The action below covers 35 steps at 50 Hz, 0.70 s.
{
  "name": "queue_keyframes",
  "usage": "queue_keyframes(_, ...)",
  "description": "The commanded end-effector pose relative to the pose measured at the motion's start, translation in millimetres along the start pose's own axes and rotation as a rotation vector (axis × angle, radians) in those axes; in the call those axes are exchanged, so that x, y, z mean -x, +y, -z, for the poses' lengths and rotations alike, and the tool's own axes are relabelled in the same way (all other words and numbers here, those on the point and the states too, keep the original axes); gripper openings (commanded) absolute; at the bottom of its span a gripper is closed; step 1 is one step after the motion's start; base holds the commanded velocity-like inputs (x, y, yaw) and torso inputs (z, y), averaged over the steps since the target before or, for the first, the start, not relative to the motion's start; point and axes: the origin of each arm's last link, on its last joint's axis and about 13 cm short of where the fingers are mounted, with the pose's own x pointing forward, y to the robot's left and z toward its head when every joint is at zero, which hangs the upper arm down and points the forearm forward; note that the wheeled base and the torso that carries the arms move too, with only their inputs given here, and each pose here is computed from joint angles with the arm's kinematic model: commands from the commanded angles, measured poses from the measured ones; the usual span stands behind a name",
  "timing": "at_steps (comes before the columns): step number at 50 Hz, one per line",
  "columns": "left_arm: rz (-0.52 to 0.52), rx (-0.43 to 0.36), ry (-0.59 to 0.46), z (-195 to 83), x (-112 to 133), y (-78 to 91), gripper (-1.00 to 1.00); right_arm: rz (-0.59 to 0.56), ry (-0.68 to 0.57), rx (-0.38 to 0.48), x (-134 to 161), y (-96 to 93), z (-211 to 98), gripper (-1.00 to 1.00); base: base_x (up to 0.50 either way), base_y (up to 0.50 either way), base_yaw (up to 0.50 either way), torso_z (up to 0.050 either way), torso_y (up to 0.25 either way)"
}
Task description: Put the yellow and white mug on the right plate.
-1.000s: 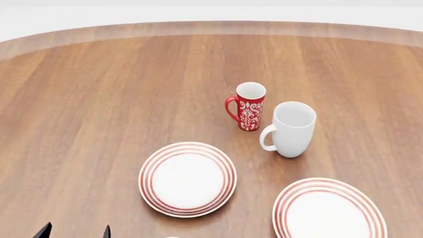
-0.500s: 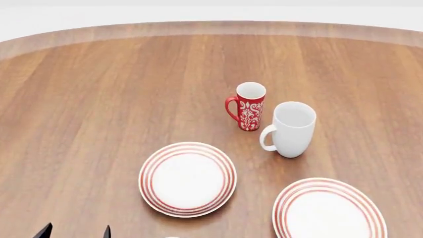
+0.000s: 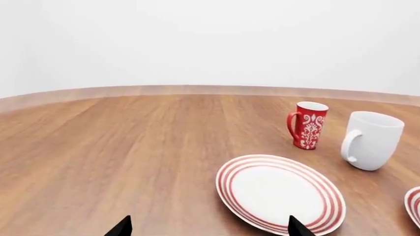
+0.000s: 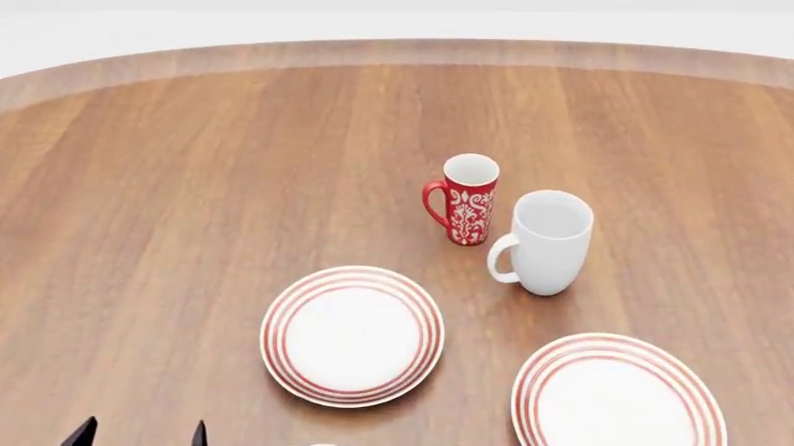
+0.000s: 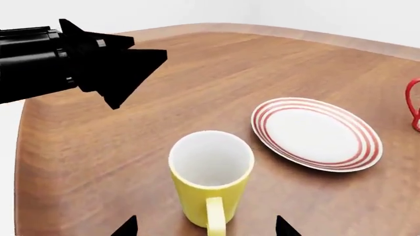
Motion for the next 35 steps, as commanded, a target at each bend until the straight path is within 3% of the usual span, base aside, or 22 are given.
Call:
queue_keyframes(1,-0.005,0.001,-0.001,0,0,0.8,1.0,-0.019,0.019,0.002,-11,-7.2,2,1.0,0.0,0.0,0.0,0.0,0.0)
queue_keyframes(35,-0.01,0.011,0.003,3,1,2.3,1.0,-0.021,0.084,-0.038,-33,-21.1,25,1.0,0.0,0.0,0.0,0.0,0.0)
